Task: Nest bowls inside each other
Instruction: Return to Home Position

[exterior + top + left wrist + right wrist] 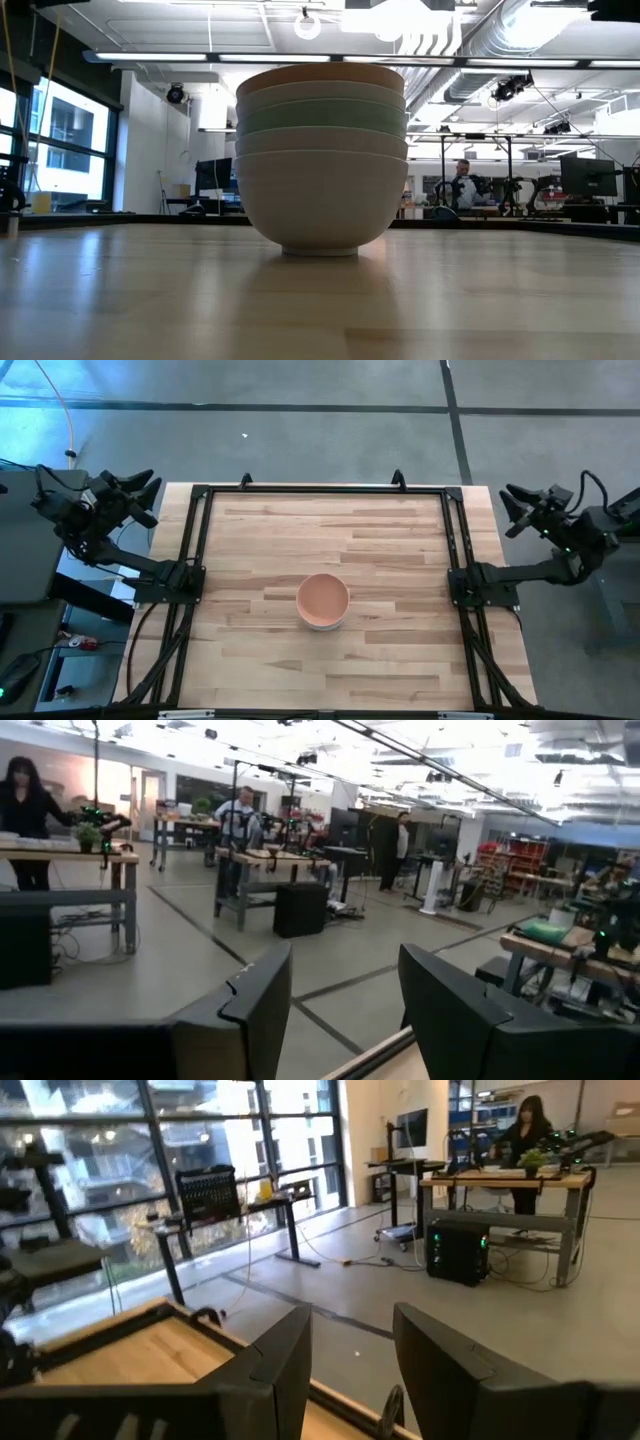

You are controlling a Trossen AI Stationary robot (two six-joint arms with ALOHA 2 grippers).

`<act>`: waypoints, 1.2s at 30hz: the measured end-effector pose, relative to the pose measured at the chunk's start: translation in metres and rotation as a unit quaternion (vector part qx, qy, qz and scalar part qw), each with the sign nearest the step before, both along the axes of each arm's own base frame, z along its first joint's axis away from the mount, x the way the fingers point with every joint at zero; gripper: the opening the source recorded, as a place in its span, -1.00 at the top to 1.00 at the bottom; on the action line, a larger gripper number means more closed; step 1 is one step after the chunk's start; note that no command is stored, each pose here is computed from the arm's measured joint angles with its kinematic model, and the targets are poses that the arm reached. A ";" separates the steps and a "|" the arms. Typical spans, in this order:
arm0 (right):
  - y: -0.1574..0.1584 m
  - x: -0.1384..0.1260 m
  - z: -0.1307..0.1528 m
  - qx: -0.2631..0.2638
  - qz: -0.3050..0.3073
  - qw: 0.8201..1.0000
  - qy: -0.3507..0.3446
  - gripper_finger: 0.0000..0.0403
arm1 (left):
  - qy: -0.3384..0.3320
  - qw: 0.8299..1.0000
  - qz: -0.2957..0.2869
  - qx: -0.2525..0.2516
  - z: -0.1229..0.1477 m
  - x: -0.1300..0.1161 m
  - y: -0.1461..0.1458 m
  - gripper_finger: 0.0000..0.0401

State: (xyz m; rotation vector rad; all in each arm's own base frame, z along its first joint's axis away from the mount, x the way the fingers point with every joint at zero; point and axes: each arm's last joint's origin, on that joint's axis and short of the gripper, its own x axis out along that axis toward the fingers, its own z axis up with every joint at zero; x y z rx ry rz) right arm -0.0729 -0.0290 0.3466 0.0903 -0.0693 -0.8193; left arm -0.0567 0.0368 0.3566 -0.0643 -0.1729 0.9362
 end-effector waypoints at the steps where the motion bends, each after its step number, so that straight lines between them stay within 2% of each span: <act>1: 0.002 -0.001 0.000 0.000 0.000 1.000 0.005 0.33 | -0.002 1.000 0.003 -0.003 0.000 0.000 0.000 0.13; 7: 0.017 -0.007 0.004 -0.004 0.009 1.000 -0.002 0.33 | -0.003 1.000 -0.003 -0.002 -0.001 0.000 -0.002 0.13; 14: 0.027 0.000 0.001 0.009 0.107 0.994 -0.004 0.33 | -0.013 0.992 -0.126 -0.001 -0.004 0.006 -0.007 0.13; 19: 0.030 0.014 -0.007 0.022 0.193 0.981 0.011 0.33 | -0.016 0.979 -0.200 -0.035 -0.011 0.009 -0.010 0.13; 24: 0.031 0.027 -0.016 0.031 0.239 0.970 0.030 0.37 | -0.011 0.967 -0.243 -0.071 -0.017 0.011 -0.012 0.13; 29: 0.032 0.046 -0.024 0.008 0.304 0.952 0.033 0.47 | 0.023 0.955 -0.285 -0.074 -0.029 0.025 -0.017 0.13; 36: 0.031 0.072 -0.028 -0.049 0.364 0.930 -0.012 0.55 | 0.084 0.944 -0.313 -0.052 -0.046 0.042 -0.021 0.13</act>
